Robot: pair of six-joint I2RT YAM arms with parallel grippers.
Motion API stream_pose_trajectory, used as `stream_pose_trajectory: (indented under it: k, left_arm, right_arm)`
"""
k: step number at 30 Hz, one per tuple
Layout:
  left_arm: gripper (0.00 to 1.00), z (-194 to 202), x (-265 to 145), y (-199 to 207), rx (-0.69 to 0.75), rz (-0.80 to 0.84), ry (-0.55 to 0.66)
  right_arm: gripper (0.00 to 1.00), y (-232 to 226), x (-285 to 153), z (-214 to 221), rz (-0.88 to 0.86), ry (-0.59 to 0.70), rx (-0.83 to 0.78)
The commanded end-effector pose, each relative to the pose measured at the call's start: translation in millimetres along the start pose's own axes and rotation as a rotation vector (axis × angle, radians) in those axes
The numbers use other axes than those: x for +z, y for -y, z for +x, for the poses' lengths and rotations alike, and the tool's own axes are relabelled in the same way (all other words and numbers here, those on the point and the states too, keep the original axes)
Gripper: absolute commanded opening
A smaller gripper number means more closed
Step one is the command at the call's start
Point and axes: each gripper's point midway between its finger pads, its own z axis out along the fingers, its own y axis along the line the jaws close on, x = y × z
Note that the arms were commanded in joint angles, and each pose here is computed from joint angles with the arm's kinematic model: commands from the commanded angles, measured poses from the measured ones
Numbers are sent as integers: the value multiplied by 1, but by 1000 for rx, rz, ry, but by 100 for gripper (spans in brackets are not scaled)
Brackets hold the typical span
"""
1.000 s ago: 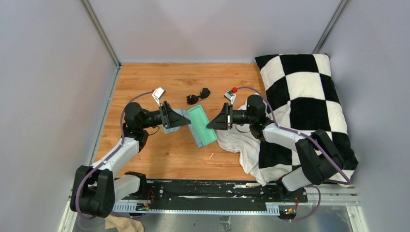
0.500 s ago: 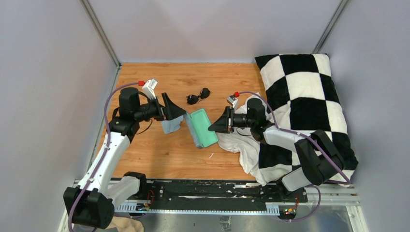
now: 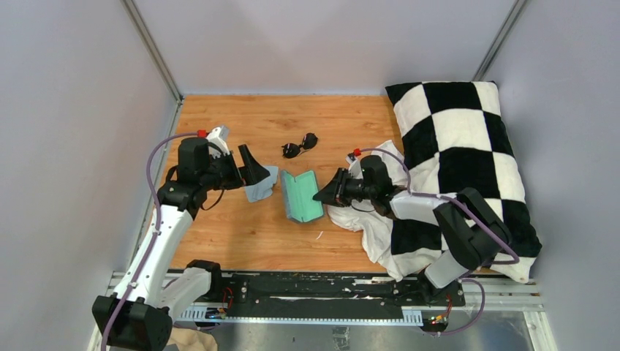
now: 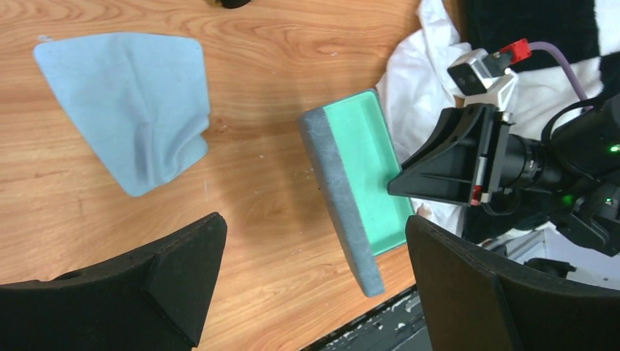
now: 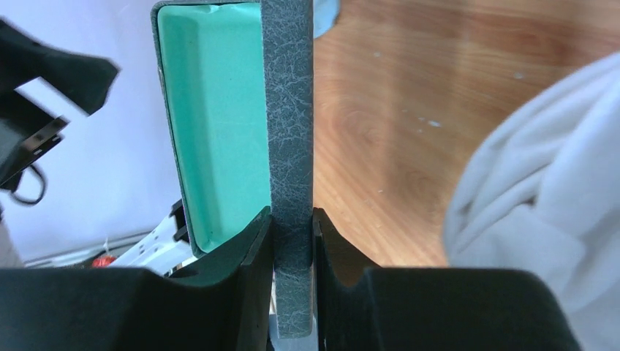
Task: Organize the sunglasses
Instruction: Place the sunglasses case at the center of the board.
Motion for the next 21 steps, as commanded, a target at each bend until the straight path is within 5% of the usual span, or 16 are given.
stream_pose_trajectory:
  k: [1, 21]
  left_arm:
    - [100, -3, -8, -13, -13, -92, 35]
    - [100, -6, -10, -23, -29, -155, 57]
  right_arm:
    - [0, -1, 25, -3, 2, 13, -6]
    - [0, 42, 103, 10, 77, 41, 111]
